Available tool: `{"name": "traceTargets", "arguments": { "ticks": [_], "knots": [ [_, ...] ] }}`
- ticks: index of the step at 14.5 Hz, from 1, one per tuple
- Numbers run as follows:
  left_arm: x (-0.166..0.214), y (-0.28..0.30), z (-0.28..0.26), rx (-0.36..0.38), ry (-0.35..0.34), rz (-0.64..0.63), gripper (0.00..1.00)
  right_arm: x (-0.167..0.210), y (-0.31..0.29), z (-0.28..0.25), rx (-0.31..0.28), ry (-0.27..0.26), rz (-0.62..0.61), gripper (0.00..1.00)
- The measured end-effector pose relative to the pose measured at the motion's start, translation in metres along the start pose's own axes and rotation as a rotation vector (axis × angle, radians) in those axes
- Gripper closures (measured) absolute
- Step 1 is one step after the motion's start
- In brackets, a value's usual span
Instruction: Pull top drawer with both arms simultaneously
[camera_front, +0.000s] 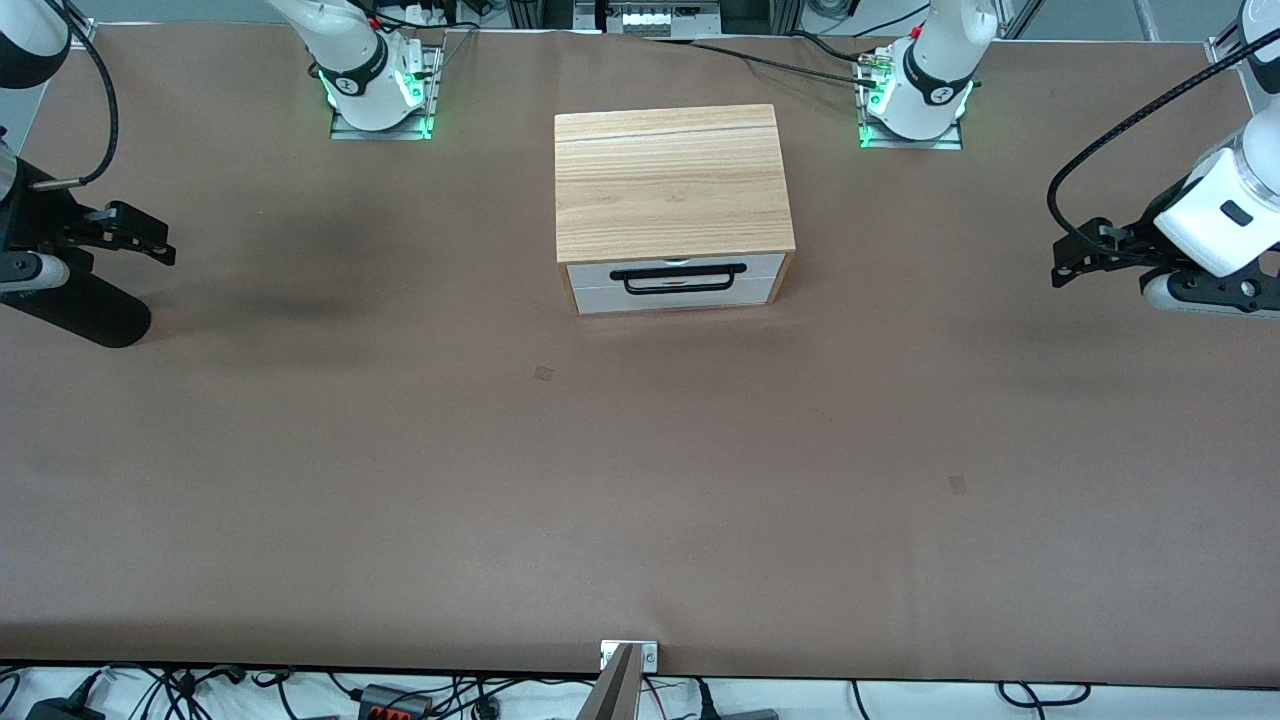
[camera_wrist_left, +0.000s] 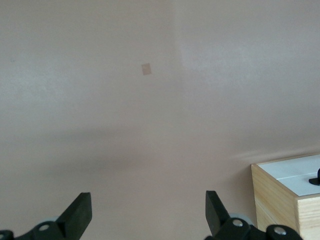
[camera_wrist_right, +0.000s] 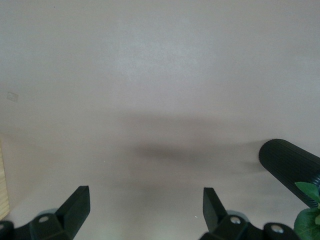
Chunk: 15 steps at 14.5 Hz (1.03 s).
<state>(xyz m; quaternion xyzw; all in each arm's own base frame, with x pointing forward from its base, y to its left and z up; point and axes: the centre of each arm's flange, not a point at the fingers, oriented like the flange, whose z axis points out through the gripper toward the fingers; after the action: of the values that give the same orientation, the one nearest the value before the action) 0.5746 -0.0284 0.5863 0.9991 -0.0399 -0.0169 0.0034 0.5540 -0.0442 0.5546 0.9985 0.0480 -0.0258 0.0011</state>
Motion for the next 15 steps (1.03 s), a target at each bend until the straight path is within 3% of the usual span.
{"name": "traceTargets", "arguments": {
  "ticks": [5, 10, 12, 15],
  "knots": [
    [-0.003, 0.007, 0.002, -0.001, -0.030, 0.012, 0.00, 0.004, -0.004, -0.004, 0.000, 0.010, -0.004, 0.00],
    [-0.012, 0.012, 0.009, -0.017, -0.107, 0.018, 0.00, 0.048, -0.056, 0.067, 0.037, -0.100, -0.078, 0.00],
    [-0.018, 0.017, 0.015, -0.071, -0.173, 0.019, 0.00, 0.062, -0.081, 0.091, 0.090, -0.130, -0.092, 0.00],
    [-0.020, 0.029, 0.033, -0.175, -0.265, 0.026, 0.00, 0.071, -0.096, 0.110, 0.224, -0.149, -0.061, 0.00]
  ]
}}
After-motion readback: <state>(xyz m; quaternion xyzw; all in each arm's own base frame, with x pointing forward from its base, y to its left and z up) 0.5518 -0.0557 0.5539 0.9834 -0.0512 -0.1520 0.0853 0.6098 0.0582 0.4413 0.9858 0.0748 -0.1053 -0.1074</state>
